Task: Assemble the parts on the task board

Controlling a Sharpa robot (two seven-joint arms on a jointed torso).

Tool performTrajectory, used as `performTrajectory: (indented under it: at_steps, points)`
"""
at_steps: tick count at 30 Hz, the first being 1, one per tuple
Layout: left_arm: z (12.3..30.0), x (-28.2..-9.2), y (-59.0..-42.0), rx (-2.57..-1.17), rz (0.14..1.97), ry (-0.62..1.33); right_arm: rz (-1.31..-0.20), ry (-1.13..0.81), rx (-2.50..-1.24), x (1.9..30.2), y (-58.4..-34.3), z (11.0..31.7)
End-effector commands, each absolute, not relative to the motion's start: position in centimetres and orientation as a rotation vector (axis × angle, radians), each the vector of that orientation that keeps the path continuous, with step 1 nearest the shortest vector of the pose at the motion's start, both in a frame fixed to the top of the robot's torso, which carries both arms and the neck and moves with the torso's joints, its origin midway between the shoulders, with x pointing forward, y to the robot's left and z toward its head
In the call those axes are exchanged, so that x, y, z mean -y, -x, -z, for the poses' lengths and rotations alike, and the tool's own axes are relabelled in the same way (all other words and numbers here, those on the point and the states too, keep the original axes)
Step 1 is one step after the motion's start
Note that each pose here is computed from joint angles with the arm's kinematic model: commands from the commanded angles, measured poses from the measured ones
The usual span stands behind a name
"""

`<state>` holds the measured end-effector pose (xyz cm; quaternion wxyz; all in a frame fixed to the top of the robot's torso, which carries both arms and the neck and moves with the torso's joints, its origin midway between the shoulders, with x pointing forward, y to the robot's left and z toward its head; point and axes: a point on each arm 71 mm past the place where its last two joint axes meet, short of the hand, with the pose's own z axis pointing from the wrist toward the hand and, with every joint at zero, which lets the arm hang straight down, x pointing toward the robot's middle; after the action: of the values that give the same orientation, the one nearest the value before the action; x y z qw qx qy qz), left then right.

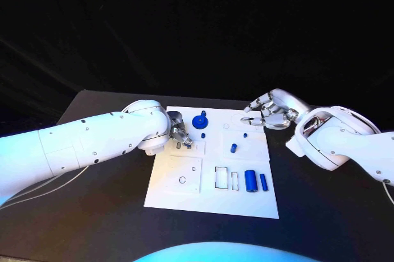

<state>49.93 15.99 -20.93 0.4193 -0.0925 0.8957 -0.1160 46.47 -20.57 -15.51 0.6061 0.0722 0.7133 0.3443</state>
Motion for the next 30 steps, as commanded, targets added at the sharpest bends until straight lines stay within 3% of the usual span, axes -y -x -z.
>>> performTrajectory:
  at_steps: [1, 30]
  points:
    - [21.38, -16.11, -49.73, -2.283, 0.233, 0.218, -0.797, -0.150, -1.657, 20.48, -46.40, 15.58]
    - [21.56, -16.18, -49.59, -2.301, 0.216, 0.191, -0.796, -0.151, -1.658, 20.51, -46.43, 15.63]
